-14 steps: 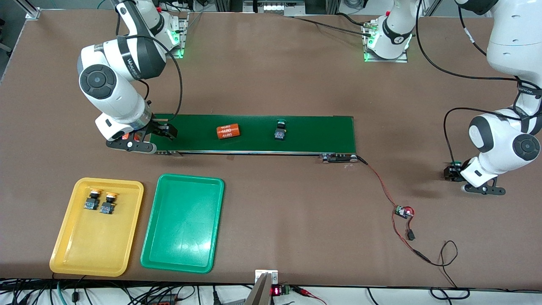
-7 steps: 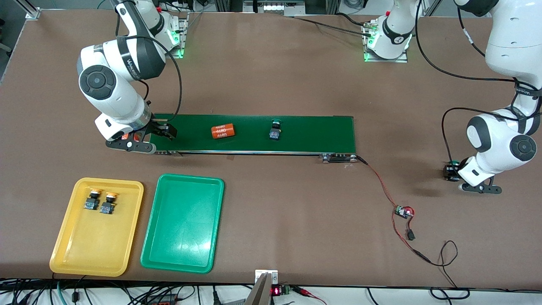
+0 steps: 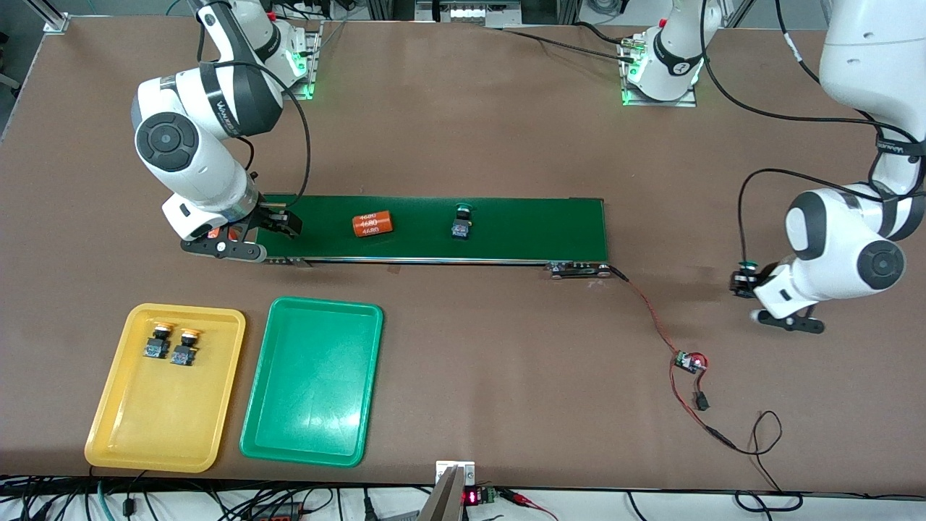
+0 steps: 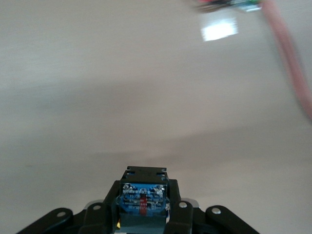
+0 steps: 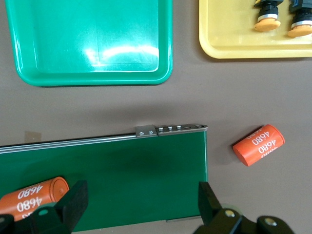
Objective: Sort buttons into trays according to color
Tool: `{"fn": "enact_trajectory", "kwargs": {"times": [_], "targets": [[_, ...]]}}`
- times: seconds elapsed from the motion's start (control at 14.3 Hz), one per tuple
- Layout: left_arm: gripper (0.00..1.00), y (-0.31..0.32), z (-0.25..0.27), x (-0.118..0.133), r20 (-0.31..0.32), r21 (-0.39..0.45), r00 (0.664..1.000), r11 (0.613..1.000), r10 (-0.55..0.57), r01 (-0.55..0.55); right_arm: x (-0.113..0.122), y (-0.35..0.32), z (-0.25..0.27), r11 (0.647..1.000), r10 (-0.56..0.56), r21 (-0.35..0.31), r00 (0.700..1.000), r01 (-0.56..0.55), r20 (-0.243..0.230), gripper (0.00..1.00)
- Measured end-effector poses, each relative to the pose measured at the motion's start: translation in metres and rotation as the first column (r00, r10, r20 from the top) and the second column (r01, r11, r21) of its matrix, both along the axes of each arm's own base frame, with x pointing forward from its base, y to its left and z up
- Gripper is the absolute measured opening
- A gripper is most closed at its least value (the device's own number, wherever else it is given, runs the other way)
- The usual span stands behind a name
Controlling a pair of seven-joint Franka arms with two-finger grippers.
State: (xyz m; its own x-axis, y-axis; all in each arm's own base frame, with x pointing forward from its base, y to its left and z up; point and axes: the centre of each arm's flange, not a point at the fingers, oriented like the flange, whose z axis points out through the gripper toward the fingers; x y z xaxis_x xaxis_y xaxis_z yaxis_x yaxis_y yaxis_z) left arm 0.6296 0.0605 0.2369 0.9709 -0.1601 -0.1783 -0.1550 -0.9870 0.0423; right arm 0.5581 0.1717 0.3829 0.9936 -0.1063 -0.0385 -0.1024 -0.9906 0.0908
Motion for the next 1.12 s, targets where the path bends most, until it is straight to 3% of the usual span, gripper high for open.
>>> {"fn": "enact_trajectory", "kwargs": {"times": [0.35,0.63,0.91,1.12], "targets": [[0.41,-0.149,0.02,-0.003,-0.015,-0.072,1.0,0.997,-0.022,0.021,0.0,0.0,0.0,1.0,-0.001,0.0,1.0,0.001,-0.001,1.0],[0.41,-0.245,0.052,-0.011,0.005,-0.12,0.999,0.992,0.036,-0.035,0.0,-0.002,-0.001,1.0,-0.003,-0.003,1.0,0.003,-0.007,1.0],[0.41,-0.36,0.068,-0.052,0.002,-0.135,0.994,0.985,0.106,-0.104,-0.002,0.003,-0.004,1.0,-0.016,-0.002,1.0,0.016,-0.013,1.0],[0.41,-0.412,0.065,-0.082,-0.011,-0.131,0.994,0.986,0.105,-0.106,-0.005,0.014,-0.006,1.0,-0.026,-0.001,1.0,0.026,-0.013,1.0]]}}
